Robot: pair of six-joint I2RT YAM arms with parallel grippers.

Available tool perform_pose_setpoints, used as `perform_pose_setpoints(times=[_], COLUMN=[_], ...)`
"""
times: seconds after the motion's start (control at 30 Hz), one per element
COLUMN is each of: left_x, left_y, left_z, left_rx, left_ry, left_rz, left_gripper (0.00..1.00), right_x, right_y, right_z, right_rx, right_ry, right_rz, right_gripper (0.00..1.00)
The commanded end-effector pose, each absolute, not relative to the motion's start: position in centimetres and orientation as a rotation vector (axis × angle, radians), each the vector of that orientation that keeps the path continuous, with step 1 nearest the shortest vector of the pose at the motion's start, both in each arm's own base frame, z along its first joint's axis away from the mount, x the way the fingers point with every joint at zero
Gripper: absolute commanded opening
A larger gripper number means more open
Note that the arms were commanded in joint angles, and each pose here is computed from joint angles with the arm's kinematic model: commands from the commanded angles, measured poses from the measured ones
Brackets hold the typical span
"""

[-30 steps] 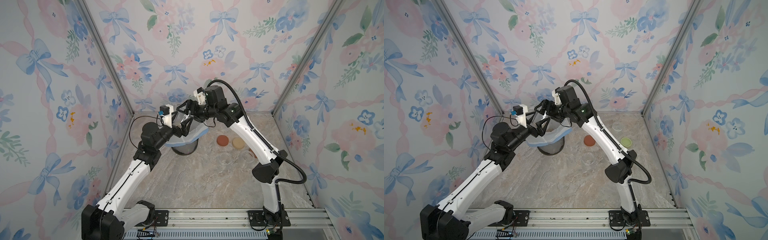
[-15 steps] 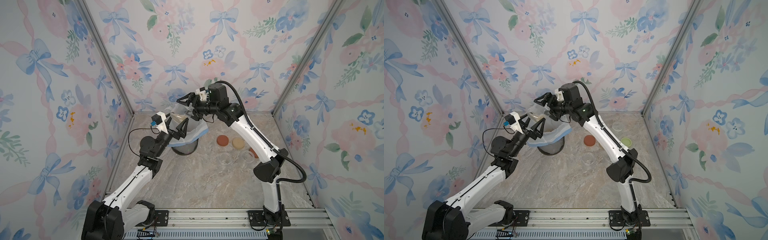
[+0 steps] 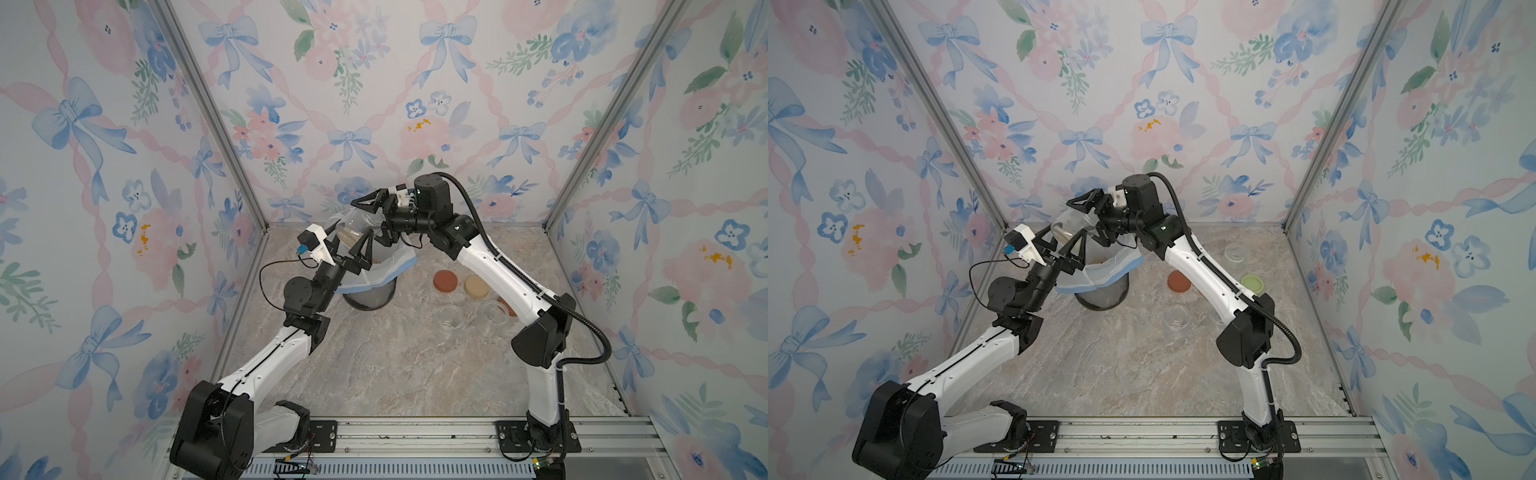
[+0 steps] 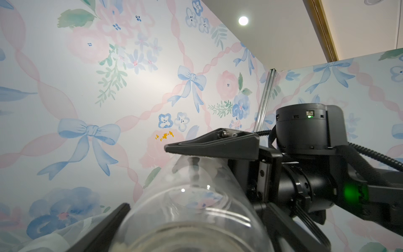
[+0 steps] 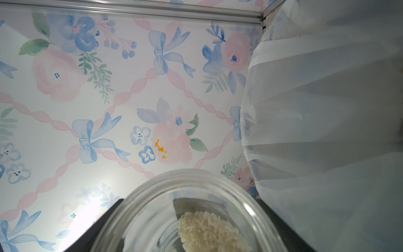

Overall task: Empty moldy rice from jars
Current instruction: Pour the moldy rice from the jar into the trash bin.

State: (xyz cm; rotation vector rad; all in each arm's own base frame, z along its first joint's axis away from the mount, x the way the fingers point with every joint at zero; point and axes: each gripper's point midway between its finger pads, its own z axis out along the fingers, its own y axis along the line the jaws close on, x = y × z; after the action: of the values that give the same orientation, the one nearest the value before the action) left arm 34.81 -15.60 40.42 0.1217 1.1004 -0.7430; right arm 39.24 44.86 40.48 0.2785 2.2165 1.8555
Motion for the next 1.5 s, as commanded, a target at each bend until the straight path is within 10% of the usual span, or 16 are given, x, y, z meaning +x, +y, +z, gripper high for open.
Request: perform_pose_setpoints(times=[0.0,0.77,0.93,1.03,1.1,1.23,1.47], left_x=[35.0,35.2,35.4,35.6,35.6,35.6,37.3], left_y=[-16.5,-15.4,-15.4,-15.6,-15.6,-15.3,-15.1], left_z=[40.1,43.2,43.3,43.4,43.6,44.0,45.1], left_rx=[0.13,0.057,0.05,0.056,0.064,0.069,0.102], left_ry=[1.104,1.026,1.027,1.026,1.022,1.024,1.143], left_rz=[-0.767,-0.734,-0.739,-0.739,-0.74,-0.731,-0.624], left_gripper=[0.98,0.93,0.64,0.26,0.06,0.0,0.0], right_x=[37.5,36.9,36.6,36.7,36.8,37.7,39.5], right_y=[43.9,44.7,45.1,45.1,45.0,43.6,38.9], right_z=[47.4,46.6,46.7,46.5,46.3,45.0,40.6], right_rx=[0.156,0.143,0.132,0.127,0.124,0.149,0.234], right_ry=[2.017,2.026,2.028,2.035,2.04,2.091,2.248], right_rz=[2.008,2.054,2.057,2.05,2.037,1.929,1.613], right_gripper=[0.0,0.0,0.0,0.0,0.11,0.99,0.97])
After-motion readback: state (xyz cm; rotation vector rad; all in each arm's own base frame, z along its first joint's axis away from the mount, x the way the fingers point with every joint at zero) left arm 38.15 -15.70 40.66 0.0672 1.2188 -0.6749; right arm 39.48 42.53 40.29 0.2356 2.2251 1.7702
